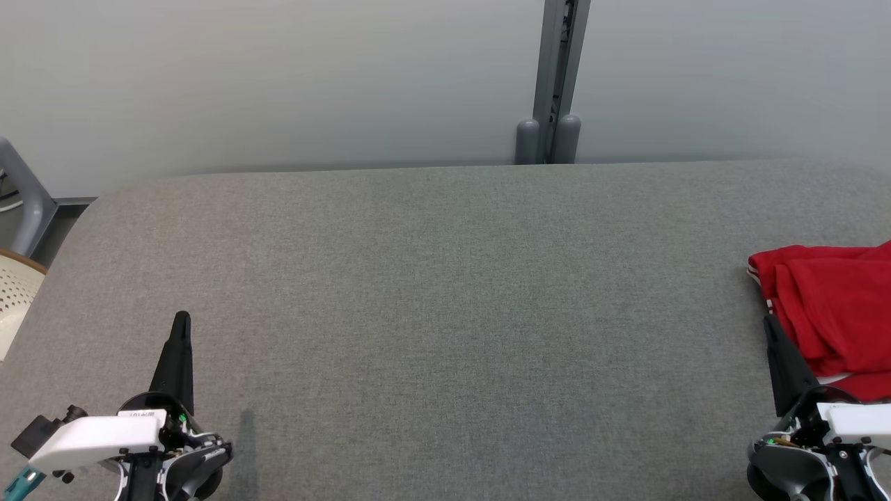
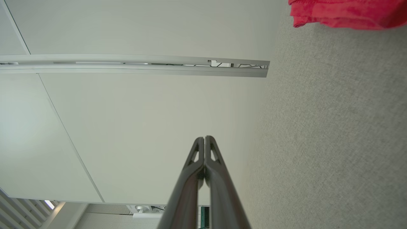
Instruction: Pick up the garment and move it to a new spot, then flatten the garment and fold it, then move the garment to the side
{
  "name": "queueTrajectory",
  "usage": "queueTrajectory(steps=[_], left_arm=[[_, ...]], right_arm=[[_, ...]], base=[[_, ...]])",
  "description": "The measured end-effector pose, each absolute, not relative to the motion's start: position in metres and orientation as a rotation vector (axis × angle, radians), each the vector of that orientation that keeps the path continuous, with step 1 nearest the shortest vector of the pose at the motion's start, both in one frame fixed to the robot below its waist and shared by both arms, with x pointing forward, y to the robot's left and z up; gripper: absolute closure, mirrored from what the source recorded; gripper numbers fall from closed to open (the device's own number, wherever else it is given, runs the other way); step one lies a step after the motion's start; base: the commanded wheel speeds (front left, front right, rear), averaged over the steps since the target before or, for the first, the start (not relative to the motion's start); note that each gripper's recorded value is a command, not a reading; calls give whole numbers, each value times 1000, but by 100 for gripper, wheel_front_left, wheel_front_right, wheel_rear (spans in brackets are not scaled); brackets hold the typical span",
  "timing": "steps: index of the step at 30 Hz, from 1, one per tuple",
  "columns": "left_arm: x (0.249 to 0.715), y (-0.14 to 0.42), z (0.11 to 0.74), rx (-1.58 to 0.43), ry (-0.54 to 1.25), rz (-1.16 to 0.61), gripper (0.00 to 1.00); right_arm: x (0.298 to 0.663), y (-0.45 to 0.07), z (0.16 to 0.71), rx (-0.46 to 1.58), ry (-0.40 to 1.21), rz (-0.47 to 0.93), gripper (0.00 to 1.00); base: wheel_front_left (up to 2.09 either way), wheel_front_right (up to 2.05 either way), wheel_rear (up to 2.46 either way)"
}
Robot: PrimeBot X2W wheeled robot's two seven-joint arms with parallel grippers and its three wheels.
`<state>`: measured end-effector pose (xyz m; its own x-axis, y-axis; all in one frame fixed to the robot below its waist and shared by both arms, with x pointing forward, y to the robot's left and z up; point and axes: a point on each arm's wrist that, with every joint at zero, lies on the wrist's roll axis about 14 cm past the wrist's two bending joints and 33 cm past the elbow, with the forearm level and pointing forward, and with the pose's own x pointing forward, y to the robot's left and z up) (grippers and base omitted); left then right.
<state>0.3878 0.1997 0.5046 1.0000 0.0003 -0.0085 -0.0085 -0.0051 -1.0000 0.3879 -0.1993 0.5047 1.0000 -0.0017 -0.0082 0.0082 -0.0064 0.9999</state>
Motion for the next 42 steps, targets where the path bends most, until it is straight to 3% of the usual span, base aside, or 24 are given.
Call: queueTrajectory(steps=[42], left_arm=[[388, 200, 505, -1576, 6, 7, 100]], right_arm=[[388, -200, 505, 1578, 5, -7, 100]], base=[[0, 0, 0]])
